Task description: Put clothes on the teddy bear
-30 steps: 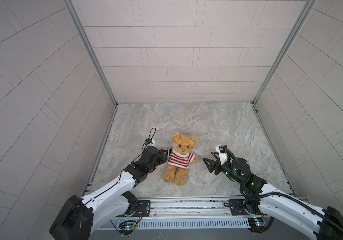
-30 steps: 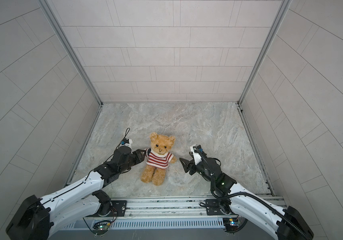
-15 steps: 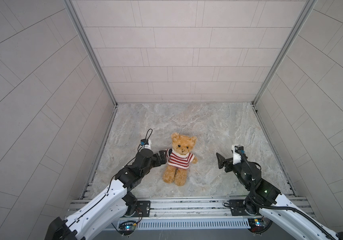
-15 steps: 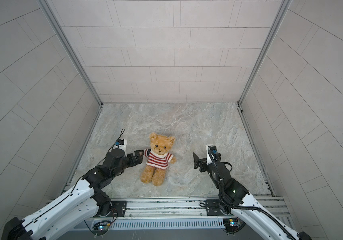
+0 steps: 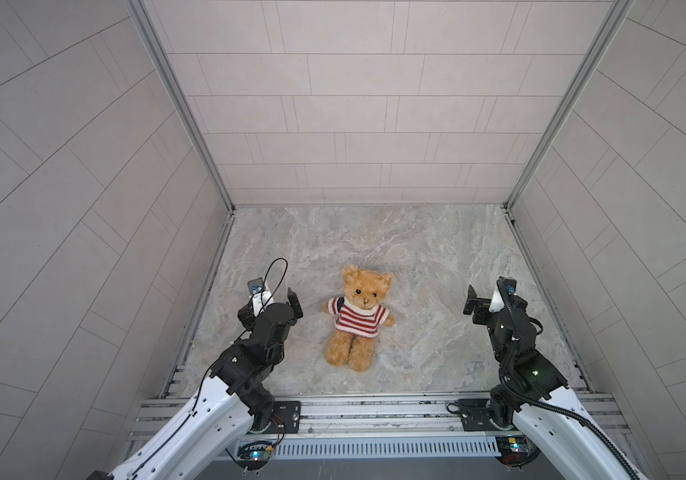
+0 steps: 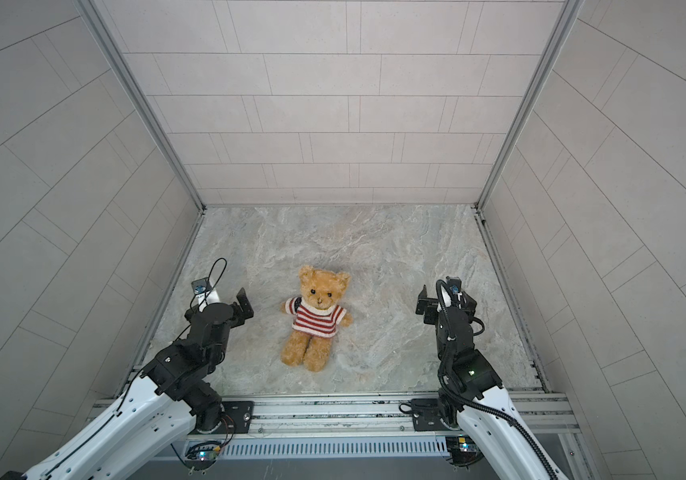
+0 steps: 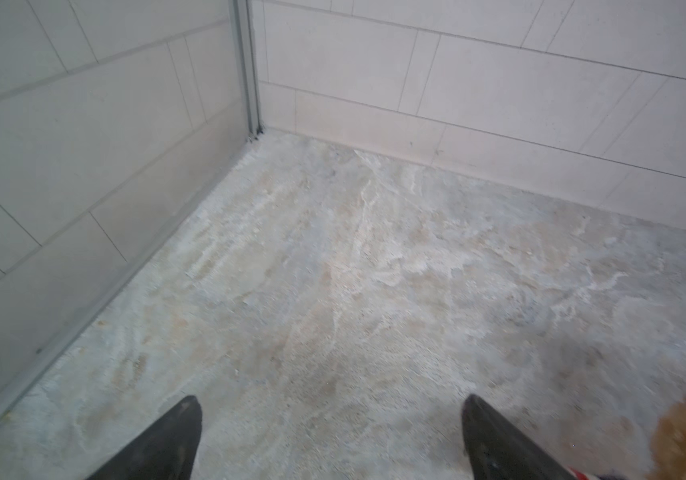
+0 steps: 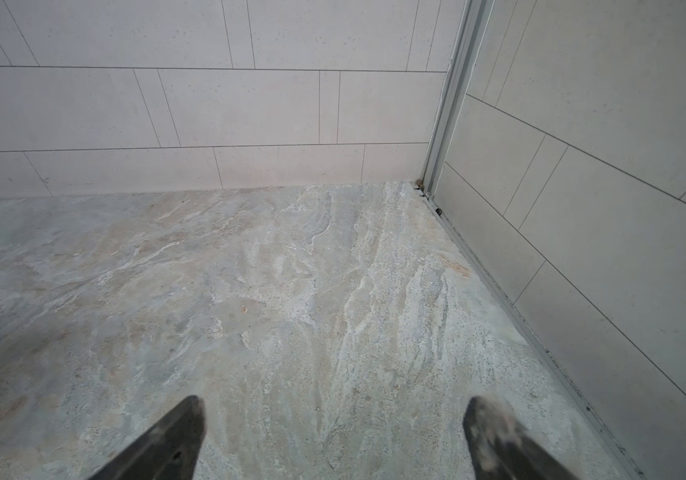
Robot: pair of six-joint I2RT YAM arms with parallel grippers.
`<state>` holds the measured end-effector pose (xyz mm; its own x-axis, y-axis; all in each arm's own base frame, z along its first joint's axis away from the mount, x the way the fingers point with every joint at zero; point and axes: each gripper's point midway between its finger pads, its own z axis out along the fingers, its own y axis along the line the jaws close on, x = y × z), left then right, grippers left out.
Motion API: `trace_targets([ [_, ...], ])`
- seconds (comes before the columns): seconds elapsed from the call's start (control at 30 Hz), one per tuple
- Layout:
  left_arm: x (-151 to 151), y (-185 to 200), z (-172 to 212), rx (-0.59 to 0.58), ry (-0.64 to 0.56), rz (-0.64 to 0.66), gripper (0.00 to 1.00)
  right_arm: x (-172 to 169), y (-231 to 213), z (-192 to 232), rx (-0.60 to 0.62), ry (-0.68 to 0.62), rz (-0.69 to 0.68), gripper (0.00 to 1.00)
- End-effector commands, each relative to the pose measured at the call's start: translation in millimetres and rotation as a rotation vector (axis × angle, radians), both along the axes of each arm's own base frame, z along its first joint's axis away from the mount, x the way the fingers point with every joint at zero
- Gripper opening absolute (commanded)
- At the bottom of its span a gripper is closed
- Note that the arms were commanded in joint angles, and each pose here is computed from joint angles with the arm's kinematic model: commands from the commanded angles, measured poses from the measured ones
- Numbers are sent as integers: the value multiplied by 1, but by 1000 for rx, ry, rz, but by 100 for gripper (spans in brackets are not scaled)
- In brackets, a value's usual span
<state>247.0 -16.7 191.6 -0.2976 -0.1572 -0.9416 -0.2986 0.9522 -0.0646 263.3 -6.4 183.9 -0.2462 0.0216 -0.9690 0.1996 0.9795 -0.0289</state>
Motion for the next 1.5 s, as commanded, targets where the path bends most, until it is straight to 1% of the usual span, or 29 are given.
trace_targets([
  [0.0, 5, 16, 15, 174, -68, 71, 100, 14, 4, 12, -4, -67, 71, 100],
  [0.1, 14, 10, 8, 242, -66, 51, 100, 25, -9, 2, 10, -25, 39, 100],
  [0.2, 24, 1, -4, 314, -46, 2, 100, 31, -23, -7, 55, -39, 7, 100],
  [0.3, 28, -1, -22, 346, -31, -19, 100, 33, -29, -17, 12, -8, -16, 99],
  [0.43, 33, 12, -45, 306, -8, -1, 100, 36, -33, -28, -24, 26, -29, 97],
  [0.53, 35, 17, -54, 278, -1, -7, 100, 36, -36, -30, -38, 8, -46, 97],
  [0.7, 41, 25, -53, 260, -5, 7, 100, 38, -41, -49, -35, 25, -76, 97],
  [0.83, 43, 36, -49, 287, -34, 45, 100, 46, -39, -58, -29, 38, -66, 96],
  [1.0, 52, 40, -47, 289, -48, 48, 100, 56, -39, -59, -24, 40, -65, 94],
  [1.1, 58, 40, -43, 286, -82, 40, 100, 61, -41, -58, -16, 25, -84, 93],
  [1.47, 87, 46, -39, 216, -132, 12, 100, 86, -37, -57, -14, -32, -60, 91],
])
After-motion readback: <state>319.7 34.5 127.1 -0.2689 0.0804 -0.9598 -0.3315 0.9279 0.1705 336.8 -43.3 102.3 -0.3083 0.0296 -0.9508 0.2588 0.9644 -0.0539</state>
